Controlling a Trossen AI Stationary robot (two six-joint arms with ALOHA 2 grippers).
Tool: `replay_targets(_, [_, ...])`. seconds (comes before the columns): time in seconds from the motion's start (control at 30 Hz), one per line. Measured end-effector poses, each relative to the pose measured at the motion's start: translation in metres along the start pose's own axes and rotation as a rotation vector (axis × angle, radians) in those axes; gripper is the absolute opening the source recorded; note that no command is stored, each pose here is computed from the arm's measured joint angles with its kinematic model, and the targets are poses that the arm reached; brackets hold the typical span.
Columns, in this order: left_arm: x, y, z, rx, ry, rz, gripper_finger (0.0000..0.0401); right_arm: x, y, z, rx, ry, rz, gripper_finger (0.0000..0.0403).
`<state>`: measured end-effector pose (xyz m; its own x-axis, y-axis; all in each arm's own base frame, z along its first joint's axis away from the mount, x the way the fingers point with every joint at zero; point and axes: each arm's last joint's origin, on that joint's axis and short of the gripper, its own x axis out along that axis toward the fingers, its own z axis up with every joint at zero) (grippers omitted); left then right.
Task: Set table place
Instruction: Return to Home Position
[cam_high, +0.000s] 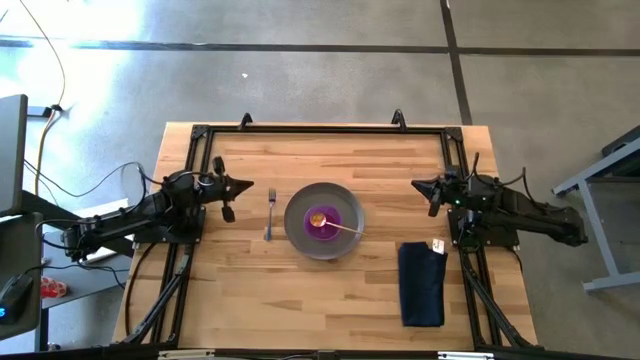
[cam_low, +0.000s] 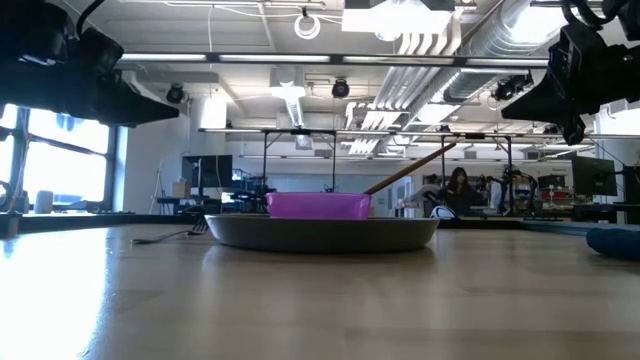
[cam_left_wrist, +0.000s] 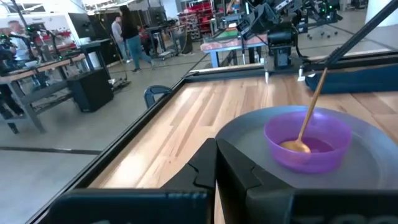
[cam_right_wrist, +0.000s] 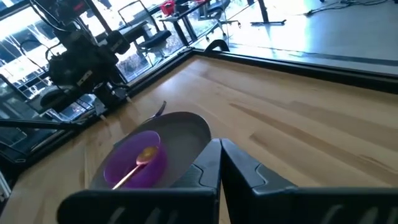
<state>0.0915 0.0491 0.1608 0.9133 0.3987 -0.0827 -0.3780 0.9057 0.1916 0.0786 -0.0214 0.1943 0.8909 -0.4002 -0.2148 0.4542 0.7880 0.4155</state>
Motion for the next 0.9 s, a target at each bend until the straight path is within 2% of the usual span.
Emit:
replay_targets(0.13, [0.000,0.000,0.000,0.002,0.000,0.000,0.0001,0.005,-0.001,-0.004,0.006,-0.034,0.017,0.0000])
replay_targets(0.27, [0.000,0.000,0.000,0.002,0.000,0.000,0.0001,0.023,-0.005,-0.021,0.016,-0.195,0.120,0.0000])
replay_targets(0.4, [0.000,0.000,0.000,0.002,0.000,0.000,0.0001,0.023,-0.003,-0.016,-0.099,-0.194,0.066,0.0000])
replay_targets(0.53, [0.000,0.000,0.000,0.002,0.000,0.000,0.0001,0.026,-0.006,-0.022,-0.109,-0.178,0.060,0.0000])
replay_targets(0.7, [0.000,0.000,0.000,0.002,0.000,0.000,0.0001,0.029,-0.006,-0.027,-0.150,-0.132,0.066,0.0000])
replay_targets(0.9, [0.000,0.000,0.000,0.004,-0.002,-0.007,0.0001,0.031,-0.006,-0.031,-0.271,-0.082,0.106,0.0000])
